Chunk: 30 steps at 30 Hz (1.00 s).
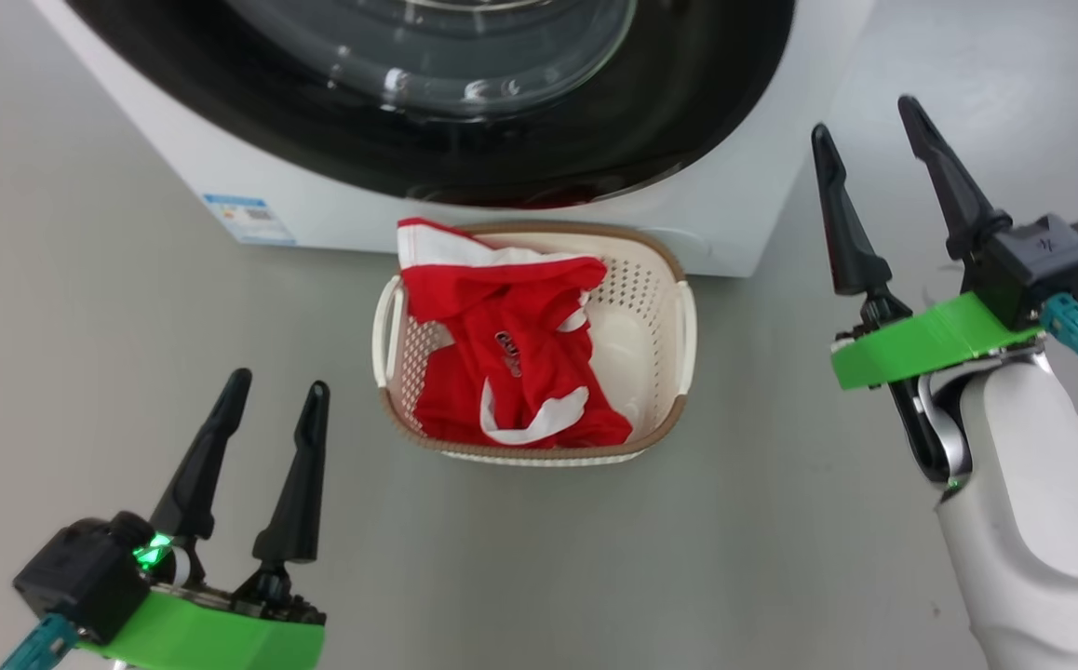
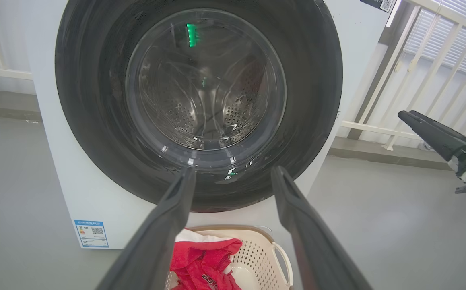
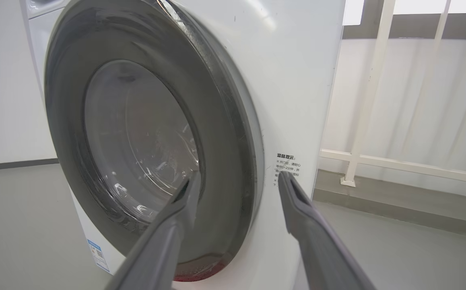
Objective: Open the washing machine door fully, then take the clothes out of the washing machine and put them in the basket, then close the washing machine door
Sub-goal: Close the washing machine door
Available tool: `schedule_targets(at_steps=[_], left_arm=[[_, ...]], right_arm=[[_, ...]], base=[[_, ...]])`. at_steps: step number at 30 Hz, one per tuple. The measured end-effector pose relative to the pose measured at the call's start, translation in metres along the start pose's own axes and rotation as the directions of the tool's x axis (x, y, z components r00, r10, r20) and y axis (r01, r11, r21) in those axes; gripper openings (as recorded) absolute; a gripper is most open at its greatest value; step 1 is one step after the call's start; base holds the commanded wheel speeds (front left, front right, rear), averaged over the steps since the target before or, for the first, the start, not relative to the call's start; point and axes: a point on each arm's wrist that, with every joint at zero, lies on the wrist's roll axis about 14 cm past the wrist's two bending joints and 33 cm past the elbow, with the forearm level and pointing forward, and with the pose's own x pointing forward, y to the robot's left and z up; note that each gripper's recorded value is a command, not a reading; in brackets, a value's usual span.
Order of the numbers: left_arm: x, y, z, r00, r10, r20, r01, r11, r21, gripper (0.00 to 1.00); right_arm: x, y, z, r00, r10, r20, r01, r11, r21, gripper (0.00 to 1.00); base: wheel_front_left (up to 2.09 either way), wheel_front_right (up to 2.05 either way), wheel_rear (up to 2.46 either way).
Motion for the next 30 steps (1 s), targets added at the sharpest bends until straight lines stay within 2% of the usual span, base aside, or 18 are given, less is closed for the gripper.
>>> schedule_targets(at_steps=[18, 23, 30], left_arm=[[-0.013, -0.024, 0.016, 0.997, -0.064, 0.046, 0.065, 0.997, -0.028, 1.00], [-0.026, -0.022, 0.017, 0.997, -0.069, 0.034, 0.069, 0.998, 0.017, 1.00], [-0.043, -0.019, 0.020, 0.998, -0.058, 0.036, 0.057, 0.998, 0.028, 1.00]], right_arm=[[-0.104, -0.058, 0.037, 0.975, -0.221, 0.014, 0.221, 0.973, -0.059, 1.00], [-0.133, -0.065, 0.047, 0.963, -0.267, 0.028, 0.268, 0.961, -0.068, 1.00], [-0.166, -0.065, 0.054, 0.953, -0.302, 0.034, 0.303, 0.951, -0.055, 1.00]], base=[[0.00, 0.00, 0.00], [0.00, 0.00, 0.00], [0.00, 0.00, 0.00]])
